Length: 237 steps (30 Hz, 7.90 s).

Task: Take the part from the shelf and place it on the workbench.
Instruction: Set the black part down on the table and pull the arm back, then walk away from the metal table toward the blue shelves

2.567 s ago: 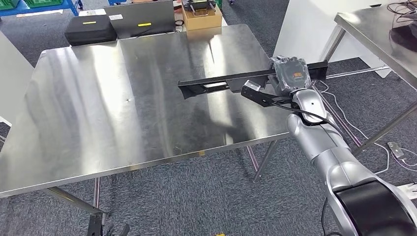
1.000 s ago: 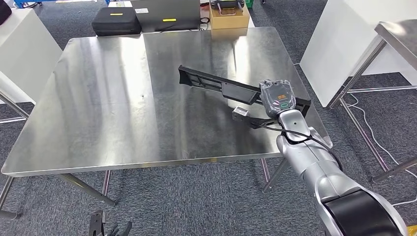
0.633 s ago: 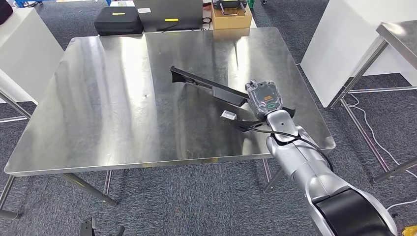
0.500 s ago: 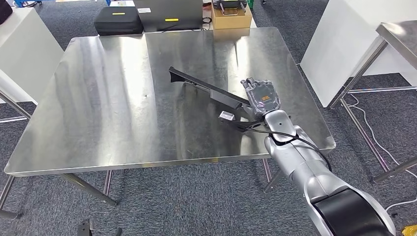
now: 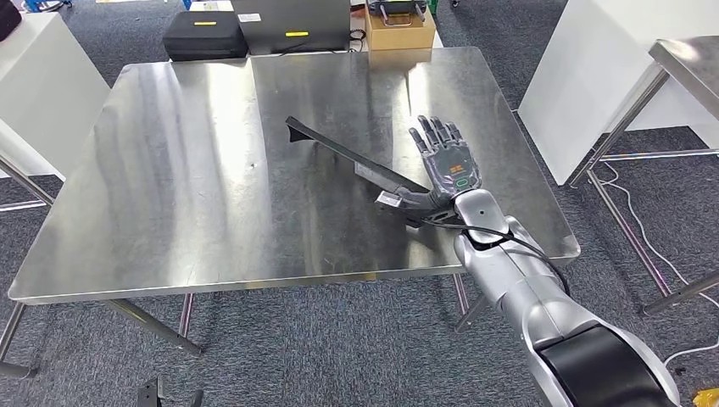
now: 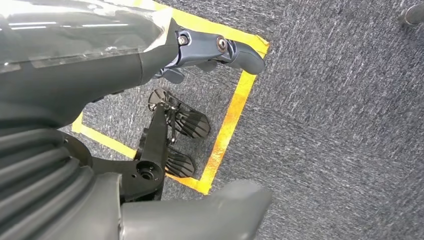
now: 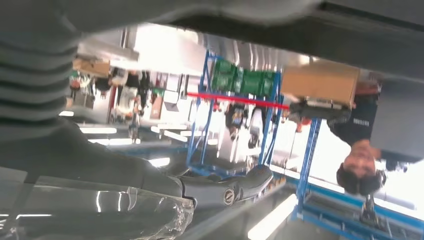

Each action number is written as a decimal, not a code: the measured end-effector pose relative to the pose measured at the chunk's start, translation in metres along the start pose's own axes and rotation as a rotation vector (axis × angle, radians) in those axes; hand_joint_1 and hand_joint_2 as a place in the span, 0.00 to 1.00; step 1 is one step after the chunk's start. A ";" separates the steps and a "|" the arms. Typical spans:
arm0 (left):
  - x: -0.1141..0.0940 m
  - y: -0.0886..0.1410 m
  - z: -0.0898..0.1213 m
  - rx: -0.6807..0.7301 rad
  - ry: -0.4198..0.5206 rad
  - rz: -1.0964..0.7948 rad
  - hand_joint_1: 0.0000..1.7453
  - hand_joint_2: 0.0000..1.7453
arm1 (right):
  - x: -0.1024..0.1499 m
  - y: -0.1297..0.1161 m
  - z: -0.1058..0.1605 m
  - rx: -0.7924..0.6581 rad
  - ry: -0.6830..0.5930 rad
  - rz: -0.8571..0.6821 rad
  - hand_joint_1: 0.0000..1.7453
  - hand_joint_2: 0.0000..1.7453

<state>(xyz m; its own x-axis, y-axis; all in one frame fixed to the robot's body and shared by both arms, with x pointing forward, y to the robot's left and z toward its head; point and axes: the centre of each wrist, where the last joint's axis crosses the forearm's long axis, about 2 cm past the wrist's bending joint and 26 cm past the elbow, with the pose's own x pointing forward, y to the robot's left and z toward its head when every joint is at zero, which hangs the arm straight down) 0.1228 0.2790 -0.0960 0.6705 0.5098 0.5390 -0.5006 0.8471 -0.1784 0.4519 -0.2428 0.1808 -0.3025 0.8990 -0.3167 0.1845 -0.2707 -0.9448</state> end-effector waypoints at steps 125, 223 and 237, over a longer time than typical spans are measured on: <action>-0.035 0.013 0.015 0.013 -0.013 0.020 0.00 0.00 | 0.116 0.041 0.206 -0.636 0.242 -1.645 0.00 0.00; -0.041 0.005 0.018 0.040 0.026 0.016 0.00 0.00 | 0.110 0.078 0.233 -0.561 0.335 -1.656 0.00 0.00; -0.041 0.005 0.018 0.040 0.027 0.015 0.00 0.00 | 0.112 0.081 0.237 -0.552 0.354 -1.696 0.00 0.00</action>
<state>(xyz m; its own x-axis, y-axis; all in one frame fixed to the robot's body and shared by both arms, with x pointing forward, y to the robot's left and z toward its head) 0.0827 0.2599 -0.1045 0.6768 0.5265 0.5145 -0.5319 0.8329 -0.1527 0.2117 -0.2453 0.0492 -0.2941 0.0916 0.9514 0.1988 0.9795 -0.0329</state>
